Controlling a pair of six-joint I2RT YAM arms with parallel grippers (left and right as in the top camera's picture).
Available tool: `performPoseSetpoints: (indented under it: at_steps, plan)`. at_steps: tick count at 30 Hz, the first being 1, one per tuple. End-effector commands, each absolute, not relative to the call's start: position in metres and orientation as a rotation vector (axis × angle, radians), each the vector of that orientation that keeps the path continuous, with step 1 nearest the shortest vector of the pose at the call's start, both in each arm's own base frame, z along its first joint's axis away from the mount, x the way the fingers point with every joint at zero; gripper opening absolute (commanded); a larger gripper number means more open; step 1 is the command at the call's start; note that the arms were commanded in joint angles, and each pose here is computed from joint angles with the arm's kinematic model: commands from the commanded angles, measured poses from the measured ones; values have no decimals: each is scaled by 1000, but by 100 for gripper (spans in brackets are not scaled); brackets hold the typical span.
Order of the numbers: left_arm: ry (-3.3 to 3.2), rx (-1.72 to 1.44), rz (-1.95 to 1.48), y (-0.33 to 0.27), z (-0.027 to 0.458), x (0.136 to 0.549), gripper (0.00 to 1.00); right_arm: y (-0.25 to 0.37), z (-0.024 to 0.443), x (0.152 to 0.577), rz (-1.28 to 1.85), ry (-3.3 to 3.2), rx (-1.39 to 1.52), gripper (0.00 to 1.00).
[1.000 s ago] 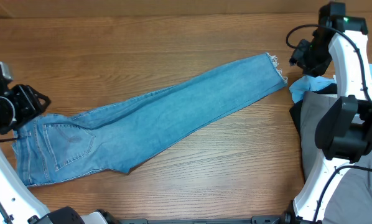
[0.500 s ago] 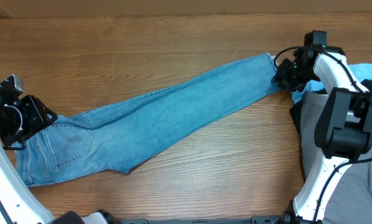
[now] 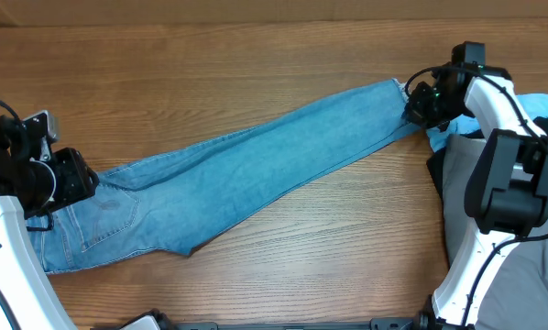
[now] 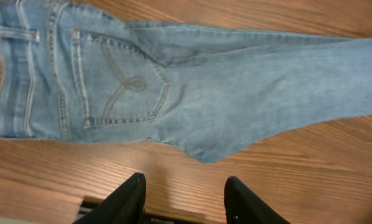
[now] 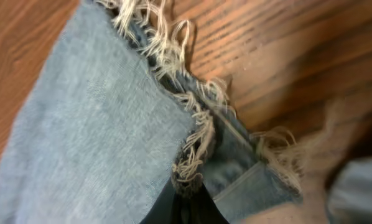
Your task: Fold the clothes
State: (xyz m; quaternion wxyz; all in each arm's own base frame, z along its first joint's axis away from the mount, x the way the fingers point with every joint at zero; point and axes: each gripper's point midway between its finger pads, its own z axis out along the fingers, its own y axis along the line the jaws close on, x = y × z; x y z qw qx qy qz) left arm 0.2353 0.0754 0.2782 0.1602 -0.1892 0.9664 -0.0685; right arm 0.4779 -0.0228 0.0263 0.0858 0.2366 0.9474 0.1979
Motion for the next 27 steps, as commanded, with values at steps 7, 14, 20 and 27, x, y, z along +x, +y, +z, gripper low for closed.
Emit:
performPoseSetpoints:
  at_steps: [7, 14, 20, 27]
  plan:
    - [2752, -632, -72, 89, 282, 228, 47, -53, 124, 477, 514, 2690, 684, 4]
    - [2751, -738, 47, 103, 281, 221, 49, -69, 100, 463, 365, 2753, 746, 4]
    - [2722, -941, 242, 126, 280, 204, 57, -67, 99, 461, 376, 2763, 747, 46]
    - [2594, -1154, 349, 169, 273, 207, 78, -34, 114, 460, 639, 2765, 562, 45]
